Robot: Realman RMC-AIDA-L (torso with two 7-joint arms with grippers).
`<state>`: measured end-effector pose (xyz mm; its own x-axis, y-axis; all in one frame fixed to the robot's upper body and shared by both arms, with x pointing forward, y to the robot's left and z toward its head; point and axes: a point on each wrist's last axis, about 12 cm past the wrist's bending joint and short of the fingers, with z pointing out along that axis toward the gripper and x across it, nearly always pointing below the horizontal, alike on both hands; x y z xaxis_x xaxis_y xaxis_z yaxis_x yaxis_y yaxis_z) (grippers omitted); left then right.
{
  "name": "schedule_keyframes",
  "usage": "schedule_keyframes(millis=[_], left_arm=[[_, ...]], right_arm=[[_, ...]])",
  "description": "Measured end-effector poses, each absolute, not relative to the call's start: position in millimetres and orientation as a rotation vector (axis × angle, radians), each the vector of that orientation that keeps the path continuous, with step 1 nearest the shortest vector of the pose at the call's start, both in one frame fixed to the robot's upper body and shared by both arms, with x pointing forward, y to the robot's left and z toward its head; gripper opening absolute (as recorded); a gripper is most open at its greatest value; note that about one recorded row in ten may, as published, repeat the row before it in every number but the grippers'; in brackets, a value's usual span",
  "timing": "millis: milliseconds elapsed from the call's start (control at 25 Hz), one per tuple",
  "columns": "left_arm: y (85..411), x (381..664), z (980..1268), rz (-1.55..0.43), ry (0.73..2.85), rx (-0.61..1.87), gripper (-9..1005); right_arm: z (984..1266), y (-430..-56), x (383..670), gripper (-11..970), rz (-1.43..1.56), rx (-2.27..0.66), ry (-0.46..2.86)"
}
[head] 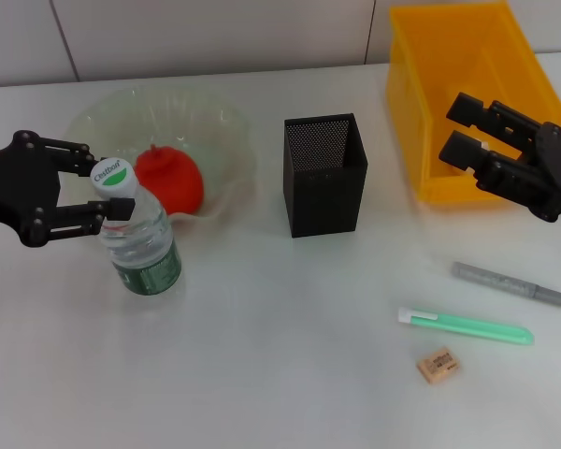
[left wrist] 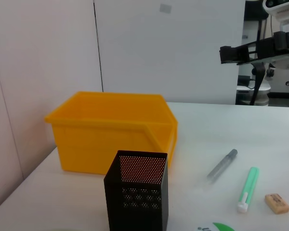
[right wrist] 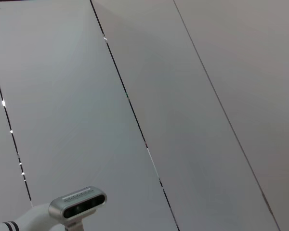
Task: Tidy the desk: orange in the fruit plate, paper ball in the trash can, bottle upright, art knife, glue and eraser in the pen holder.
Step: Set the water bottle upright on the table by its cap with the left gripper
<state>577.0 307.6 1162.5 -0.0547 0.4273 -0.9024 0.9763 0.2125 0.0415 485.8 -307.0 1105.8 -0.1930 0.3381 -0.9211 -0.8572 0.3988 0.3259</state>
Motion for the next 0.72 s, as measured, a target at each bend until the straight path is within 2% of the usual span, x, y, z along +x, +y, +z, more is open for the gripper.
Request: schedule_keyframes(millis=[720], left_arm=[[309.6, 579.1, 1158.7, -0.788, 1.650, 1.324, 497]], right_arm=[[1106.2, -307.3, 485.4, 775, 1.166, -0.514, 1.359]])
